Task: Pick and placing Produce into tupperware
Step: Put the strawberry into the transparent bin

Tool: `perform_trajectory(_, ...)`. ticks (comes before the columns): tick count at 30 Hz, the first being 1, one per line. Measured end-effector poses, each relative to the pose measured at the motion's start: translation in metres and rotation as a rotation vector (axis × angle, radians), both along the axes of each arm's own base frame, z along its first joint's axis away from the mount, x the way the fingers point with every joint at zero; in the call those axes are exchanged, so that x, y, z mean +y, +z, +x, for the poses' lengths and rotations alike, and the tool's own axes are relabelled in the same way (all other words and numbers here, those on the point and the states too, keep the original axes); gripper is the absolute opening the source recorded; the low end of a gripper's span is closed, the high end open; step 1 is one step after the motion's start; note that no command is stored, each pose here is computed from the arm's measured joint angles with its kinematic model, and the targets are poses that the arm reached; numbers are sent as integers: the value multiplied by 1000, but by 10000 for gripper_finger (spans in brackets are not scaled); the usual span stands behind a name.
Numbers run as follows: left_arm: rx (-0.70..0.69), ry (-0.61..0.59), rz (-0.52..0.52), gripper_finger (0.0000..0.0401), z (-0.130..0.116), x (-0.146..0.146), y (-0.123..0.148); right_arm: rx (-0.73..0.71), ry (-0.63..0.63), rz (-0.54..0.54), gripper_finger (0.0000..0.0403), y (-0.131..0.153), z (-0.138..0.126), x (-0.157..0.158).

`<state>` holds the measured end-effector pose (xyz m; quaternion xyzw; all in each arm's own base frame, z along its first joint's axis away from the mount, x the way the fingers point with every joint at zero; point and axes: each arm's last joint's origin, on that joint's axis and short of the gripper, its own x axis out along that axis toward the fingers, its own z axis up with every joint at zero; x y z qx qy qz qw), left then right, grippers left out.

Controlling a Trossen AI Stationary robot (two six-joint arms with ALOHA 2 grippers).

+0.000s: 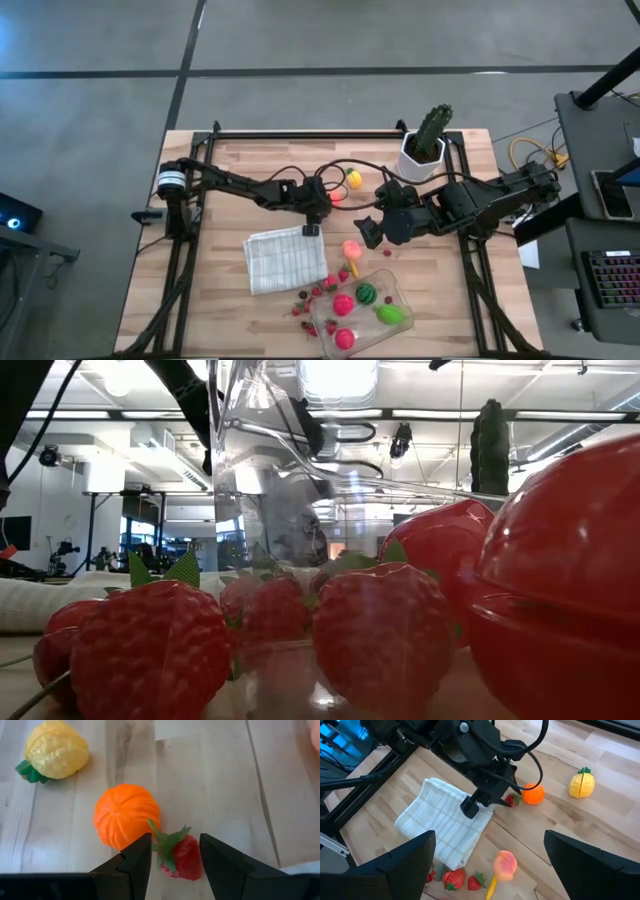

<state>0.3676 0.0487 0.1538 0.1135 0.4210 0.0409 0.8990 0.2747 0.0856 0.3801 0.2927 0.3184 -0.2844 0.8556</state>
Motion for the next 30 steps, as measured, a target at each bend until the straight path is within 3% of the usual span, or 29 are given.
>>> perform_trajectory(30, 30, 61, -20, 152, -8, 2, -10, 0, 0, 0, 364, 0, 0, 0)
